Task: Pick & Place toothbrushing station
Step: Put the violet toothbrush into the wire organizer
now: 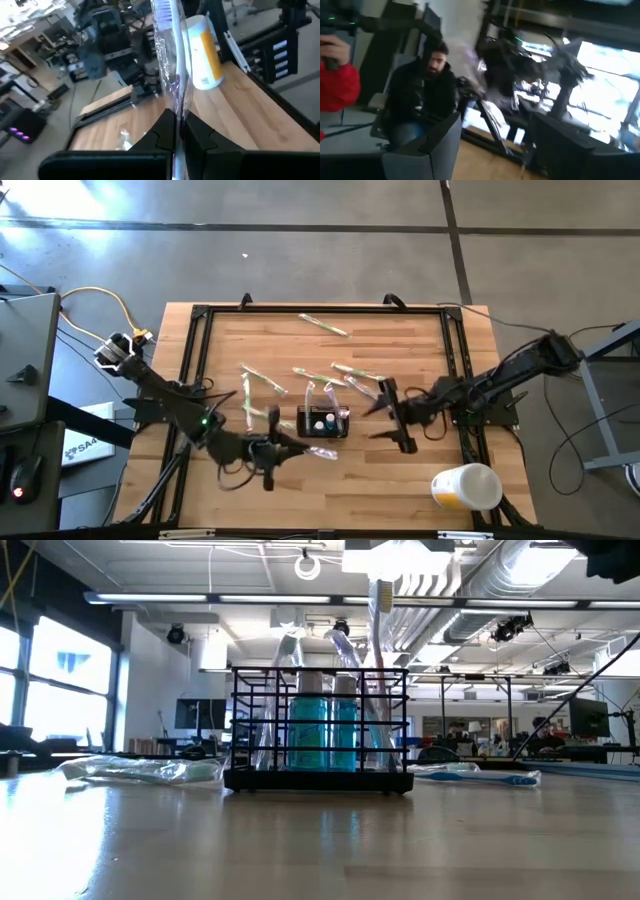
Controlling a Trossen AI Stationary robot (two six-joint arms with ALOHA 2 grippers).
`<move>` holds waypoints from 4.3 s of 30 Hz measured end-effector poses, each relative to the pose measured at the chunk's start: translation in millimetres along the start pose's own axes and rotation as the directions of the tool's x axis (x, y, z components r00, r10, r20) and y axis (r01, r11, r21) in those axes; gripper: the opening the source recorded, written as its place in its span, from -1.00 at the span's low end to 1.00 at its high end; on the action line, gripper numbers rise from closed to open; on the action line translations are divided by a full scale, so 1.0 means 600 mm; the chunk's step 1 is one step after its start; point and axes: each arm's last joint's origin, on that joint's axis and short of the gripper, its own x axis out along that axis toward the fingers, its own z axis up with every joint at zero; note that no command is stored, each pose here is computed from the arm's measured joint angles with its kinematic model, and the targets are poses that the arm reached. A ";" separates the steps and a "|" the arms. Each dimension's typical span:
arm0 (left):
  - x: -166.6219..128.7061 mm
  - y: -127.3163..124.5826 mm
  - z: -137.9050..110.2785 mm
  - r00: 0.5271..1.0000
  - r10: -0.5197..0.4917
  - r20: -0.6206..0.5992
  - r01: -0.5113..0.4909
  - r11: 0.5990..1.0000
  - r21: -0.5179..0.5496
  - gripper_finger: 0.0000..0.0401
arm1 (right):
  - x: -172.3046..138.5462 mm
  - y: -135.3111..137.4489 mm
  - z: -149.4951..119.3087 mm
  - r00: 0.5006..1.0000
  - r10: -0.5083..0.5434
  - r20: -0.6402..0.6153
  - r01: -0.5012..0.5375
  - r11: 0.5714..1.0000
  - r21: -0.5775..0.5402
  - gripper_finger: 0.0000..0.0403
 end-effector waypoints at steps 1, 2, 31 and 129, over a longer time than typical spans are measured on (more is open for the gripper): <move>0.007 0.002 0.000 1.000 -0.015 0.018 0.016 1.000 -0.020 -0.96 | 0.001 0.006 0.003 1.000 0.006 0.009 -0.006 1.000 -0.022 0.15; 0.017 0.005 -0.001 0.999 -0.027 0.040 0.029 0.999 -0.042 -0.96 | 0.001 0.012 0.005 1.000 0.003 0.014 -0.002 0.999 -0.043 0.15; 0.154 0.044 -0.074 0.987 -0.068 0.147 0.086 0.989 -0.122 -0.96 | 0.041 0.060 -0.024 0.990 -0.137 0.016 0.138 0.987 -0.082 0.15; 0.161 0.040 -0.091 0.999 0.025 0.039 -0.015 0.969 -0.248 -0.31 | 0.063 0.078 -0.042 0.943 -0.253 -0.214 0.209 0.956 -0.208 -0.91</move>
